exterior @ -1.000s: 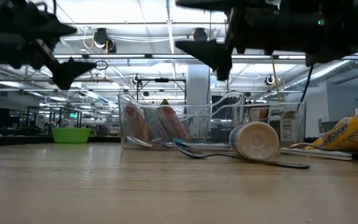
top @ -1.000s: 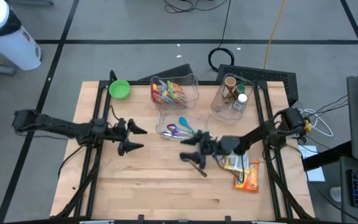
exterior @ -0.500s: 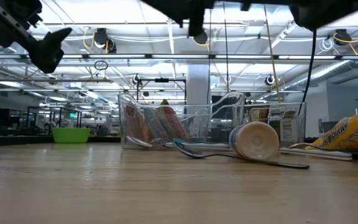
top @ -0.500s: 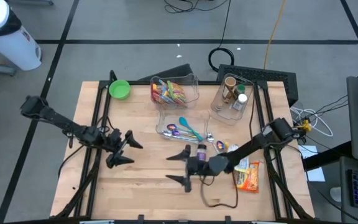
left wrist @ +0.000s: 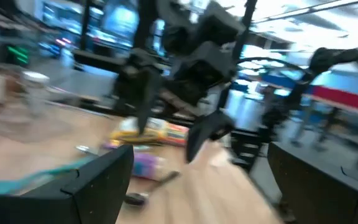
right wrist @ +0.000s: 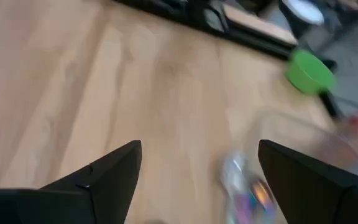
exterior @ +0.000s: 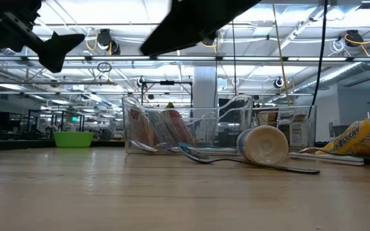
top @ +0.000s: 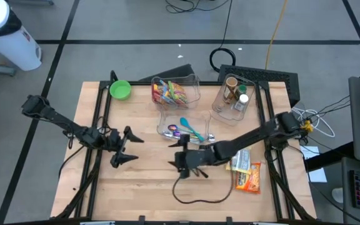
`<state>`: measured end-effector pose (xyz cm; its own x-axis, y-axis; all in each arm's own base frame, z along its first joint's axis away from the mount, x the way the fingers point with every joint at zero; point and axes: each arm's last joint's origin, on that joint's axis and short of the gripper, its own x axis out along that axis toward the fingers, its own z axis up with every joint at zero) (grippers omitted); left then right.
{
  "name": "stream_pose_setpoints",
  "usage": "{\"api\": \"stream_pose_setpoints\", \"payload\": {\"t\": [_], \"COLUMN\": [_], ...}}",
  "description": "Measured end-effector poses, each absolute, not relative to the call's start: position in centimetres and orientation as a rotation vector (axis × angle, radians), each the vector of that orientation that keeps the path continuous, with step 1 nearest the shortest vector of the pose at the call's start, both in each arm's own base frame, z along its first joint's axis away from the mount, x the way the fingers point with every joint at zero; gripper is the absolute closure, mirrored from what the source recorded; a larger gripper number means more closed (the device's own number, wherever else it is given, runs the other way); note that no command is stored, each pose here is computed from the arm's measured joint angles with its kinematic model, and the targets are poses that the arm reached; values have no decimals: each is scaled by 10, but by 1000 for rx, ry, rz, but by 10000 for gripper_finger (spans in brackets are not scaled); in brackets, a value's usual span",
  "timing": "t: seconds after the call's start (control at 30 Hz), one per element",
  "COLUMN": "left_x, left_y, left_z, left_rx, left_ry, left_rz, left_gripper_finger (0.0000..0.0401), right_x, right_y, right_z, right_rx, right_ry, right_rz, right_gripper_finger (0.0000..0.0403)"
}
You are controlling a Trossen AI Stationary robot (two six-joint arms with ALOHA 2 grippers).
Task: Pick & Place Food Item
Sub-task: Put the yellow noodle pack into the top left transparent bin
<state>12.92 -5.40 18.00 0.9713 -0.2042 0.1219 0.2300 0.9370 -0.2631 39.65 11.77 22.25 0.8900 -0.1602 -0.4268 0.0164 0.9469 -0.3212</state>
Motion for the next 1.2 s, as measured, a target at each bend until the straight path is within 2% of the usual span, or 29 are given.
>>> {"api": "stream_pose_setpoints", "payload": {"t": [0.2,0.37,0.5,0.9,1.2], "left_x": [132,136,140,150,159], "left_y": [-45,-33,-25,-4,14], "left_z": [180,184,188,229,243], "left_rx": [-158,-144,-94,36,92], "left_ry": [-115,-138,-146,-245,-171], "left_rz": [-102,-15,36,132,241], "left_gripper_finger": [22,22,22,22,22], "right_x": [347,305,285,252,245], "right_y": [120,136,151,177,184], "right_z": [266,301,311,279,229], "right_rx": [-311,-317,-320,-140,63], "right_ry": [588,539,496,666,1114], "right_rz": [-199,-297,-318,-370,-421], "right_gripper_finger": [90,90,90,90,90]}}
